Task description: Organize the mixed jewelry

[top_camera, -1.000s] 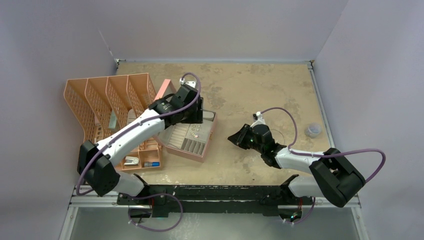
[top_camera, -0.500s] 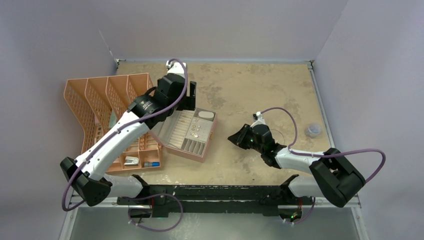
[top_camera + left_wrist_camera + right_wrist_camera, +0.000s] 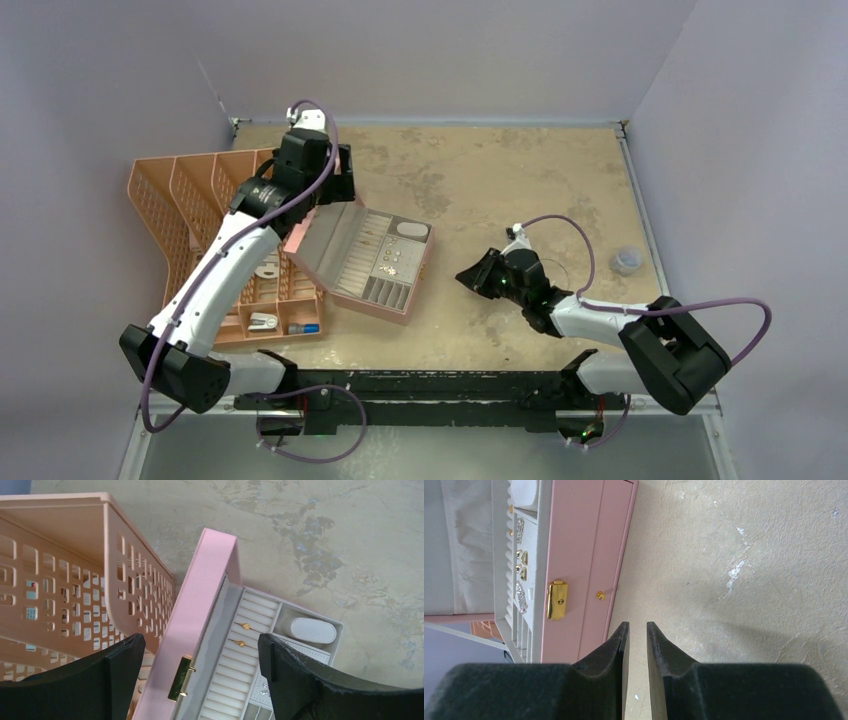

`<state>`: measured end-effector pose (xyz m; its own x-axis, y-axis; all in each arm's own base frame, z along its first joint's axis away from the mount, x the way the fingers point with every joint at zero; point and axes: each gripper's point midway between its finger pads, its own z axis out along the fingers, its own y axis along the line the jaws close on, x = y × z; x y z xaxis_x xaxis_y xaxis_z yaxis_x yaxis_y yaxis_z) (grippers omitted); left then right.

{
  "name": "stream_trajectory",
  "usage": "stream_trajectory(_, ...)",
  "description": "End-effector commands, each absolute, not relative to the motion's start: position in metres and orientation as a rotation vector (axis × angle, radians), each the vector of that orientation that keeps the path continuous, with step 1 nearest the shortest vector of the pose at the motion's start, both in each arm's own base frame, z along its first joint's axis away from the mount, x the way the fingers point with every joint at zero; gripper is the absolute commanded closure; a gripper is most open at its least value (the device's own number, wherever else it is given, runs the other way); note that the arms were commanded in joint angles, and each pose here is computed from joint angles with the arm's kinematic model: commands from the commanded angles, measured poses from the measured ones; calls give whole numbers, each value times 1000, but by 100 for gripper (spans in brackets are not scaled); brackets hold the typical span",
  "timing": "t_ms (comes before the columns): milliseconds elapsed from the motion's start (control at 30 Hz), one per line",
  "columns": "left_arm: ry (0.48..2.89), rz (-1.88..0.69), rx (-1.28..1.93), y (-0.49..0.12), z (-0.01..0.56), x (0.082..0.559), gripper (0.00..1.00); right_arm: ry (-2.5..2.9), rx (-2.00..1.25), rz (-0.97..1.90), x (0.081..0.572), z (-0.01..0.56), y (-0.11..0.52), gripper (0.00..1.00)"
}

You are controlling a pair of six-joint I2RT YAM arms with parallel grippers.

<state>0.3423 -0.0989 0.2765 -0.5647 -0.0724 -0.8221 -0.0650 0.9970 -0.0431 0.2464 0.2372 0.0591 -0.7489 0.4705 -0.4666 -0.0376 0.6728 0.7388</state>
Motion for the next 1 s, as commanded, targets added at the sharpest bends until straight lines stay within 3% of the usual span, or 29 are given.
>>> stream_trajectory(0,2183,-31,-139,-93,274,344,16,2172,328,1022,252,71,239,78)
stream_trajectory(233,2161,-66,-136,-93,286,336,17,2250,364,950,253,70,235,77)
stream_trajectory(533,2078,-208,-65,-102,326,313,18,2062,419,535,301,138,180,68)
stream_trajectory(767,1989,-574,225,-155,352,279,19,2084,719,120,289,106,107,59)
stream_trajectory(967,1955,-953,485,-207,349,239,25,2159,899,-36,269,70,82,52)
